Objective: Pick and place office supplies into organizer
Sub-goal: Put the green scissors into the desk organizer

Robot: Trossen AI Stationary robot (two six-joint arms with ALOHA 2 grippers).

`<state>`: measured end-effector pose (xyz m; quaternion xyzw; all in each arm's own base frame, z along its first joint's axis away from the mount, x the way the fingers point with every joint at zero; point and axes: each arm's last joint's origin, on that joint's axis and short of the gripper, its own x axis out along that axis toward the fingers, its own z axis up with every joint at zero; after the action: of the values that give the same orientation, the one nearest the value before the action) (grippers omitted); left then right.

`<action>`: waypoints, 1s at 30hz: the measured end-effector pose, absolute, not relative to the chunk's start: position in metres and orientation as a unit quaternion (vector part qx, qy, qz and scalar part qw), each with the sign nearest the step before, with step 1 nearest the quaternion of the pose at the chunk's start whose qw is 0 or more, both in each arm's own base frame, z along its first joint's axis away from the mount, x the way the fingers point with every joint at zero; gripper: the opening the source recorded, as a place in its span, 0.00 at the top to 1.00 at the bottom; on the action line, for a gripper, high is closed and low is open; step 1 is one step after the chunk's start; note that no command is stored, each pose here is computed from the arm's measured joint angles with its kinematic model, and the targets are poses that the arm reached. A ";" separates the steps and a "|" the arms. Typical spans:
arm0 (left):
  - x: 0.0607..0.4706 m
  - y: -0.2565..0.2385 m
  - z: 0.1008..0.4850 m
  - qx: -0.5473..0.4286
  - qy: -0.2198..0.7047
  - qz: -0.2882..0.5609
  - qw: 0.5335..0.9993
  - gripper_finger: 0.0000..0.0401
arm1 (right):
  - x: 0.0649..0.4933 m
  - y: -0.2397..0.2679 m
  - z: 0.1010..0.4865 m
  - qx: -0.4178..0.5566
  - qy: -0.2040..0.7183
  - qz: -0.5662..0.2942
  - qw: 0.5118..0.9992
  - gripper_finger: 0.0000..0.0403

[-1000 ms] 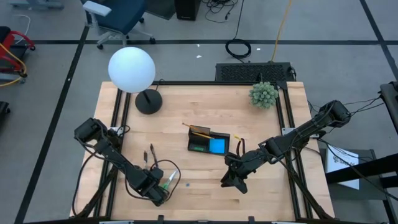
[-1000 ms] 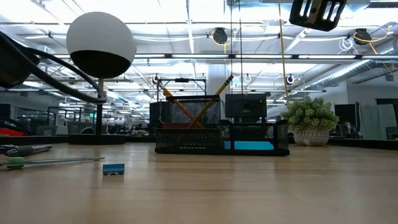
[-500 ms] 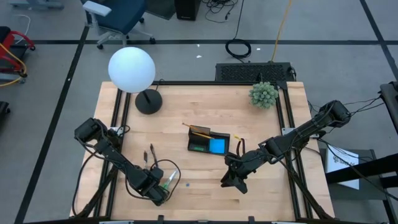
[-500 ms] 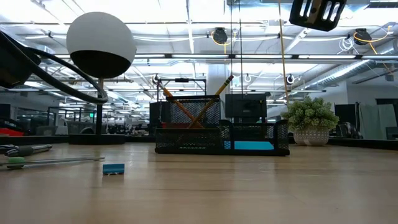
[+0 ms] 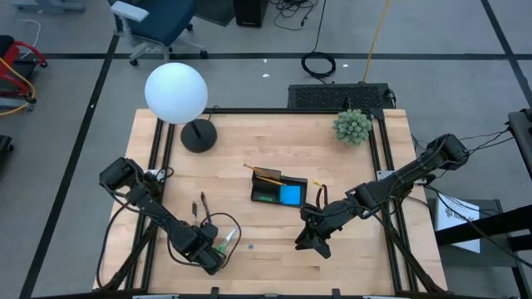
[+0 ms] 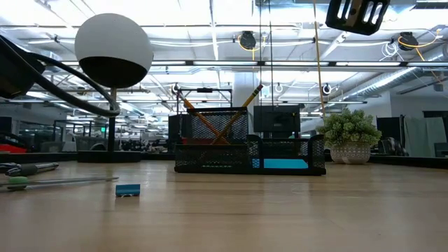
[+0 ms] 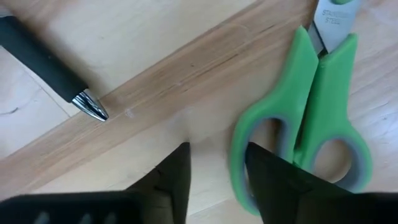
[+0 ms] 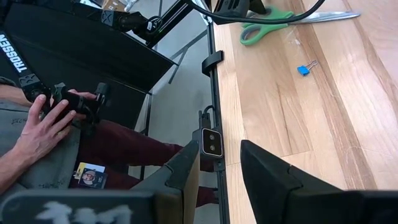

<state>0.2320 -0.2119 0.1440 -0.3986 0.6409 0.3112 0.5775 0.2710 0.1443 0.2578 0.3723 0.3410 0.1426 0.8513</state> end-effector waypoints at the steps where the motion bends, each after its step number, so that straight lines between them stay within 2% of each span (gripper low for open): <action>1: 0.232 -0.212 0.144 -0.399 0.641 0.311 0.578 0.67 | 0.271 0.144 0.258 0.372 0.341 0.143 0.851 0.74; 6: 0.232 -0.212 0.144 -0.399 0.640 0.311 0.579 0.78 | 0.271 0.144 0.258 0.372 0.341 0.142 0.851 0.74; 11: 0.233 -0.212 0.144 -0.400 0.638 0.310 0.580 0.83 | 0.271 0.144 0.258 0.372 0.341 0.142 0.851 0.74; 30: 0.235 -0.212 0.144 -0.400 0.635 0.303 0.587 0.84 | 0.271 0.144 0.258 0.372 0.341 0.143 0.851 0.74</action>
<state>0.2347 -0.2119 0.1441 -0.4005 0.6352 0.3028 0.5869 0.2710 0.1444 0.2577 0.3723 0.3411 0.1425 0.8514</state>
